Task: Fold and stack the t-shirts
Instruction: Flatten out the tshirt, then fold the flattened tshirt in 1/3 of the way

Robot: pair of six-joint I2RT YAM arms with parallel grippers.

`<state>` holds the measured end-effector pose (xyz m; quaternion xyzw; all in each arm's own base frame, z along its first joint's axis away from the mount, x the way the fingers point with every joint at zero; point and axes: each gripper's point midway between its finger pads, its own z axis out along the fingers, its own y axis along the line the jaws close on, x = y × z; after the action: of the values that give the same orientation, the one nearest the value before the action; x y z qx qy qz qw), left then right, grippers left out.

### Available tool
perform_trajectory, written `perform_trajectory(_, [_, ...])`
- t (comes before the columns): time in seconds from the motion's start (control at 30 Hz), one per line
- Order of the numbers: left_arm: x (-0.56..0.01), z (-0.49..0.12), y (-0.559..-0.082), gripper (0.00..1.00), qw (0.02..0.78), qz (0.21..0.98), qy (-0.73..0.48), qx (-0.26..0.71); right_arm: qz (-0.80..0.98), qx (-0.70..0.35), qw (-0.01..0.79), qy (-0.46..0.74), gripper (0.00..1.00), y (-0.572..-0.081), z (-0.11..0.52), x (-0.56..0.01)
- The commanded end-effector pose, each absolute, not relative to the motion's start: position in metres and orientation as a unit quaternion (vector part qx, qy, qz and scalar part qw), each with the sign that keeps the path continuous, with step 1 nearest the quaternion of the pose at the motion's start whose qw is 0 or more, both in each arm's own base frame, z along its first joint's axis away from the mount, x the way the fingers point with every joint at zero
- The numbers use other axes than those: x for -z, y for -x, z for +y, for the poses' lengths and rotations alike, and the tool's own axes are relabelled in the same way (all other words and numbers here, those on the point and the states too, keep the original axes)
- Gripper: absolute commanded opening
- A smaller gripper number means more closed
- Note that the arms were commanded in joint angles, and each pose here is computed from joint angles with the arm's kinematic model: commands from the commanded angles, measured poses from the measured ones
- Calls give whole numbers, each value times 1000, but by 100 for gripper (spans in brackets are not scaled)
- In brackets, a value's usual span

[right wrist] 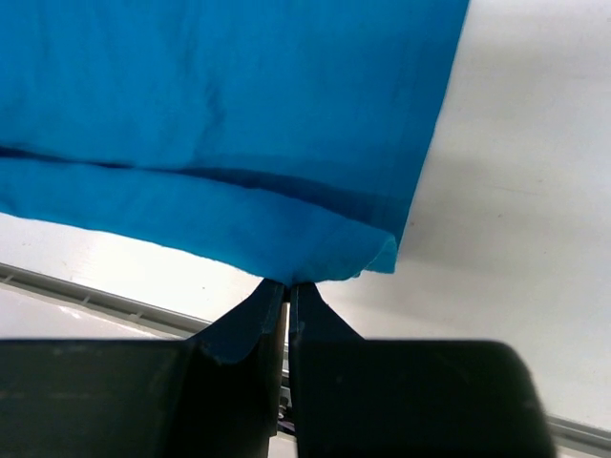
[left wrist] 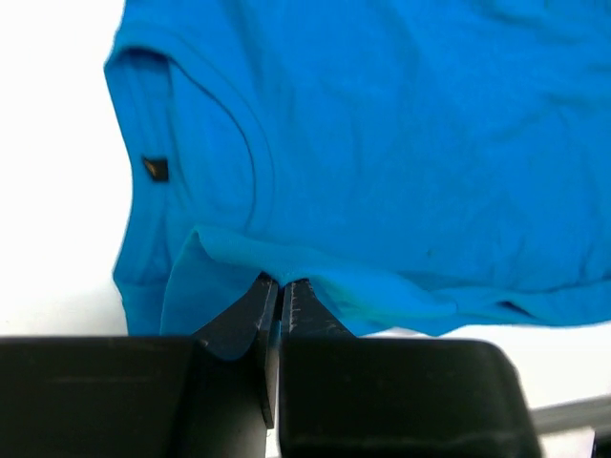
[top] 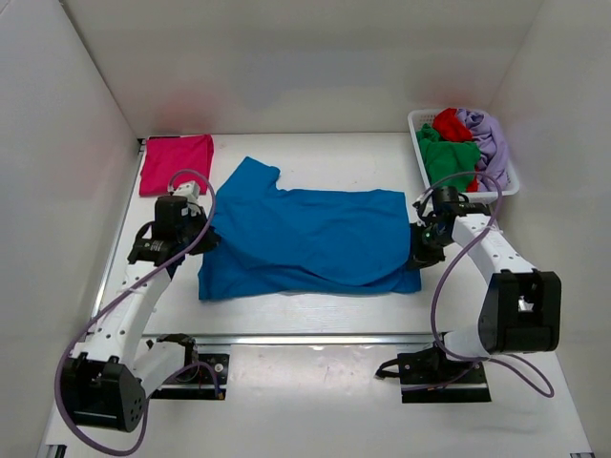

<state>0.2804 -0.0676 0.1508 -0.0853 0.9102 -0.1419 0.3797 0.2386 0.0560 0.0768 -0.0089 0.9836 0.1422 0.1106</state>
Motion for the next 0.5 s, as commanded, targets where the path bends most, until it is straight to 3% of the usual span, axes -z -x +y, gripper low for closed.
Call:
perform_trajectory(0.0, [-172, -58, -305, 0, 419, 895, 84, 127, 980, -147, 129, 29, 0, -253, 59, -85])
perform_trajectory(0.3, [-166, -72, -332, 0, 389, 910, 43, 136, 979, -148, 140, 23, 0, -269, 55, -89])
perform_trajectory(0.47, [-184, -87, -343, 0, 411, 897, -3, 161, 978, -149, 144, 27, 0, -275, 57, -91])
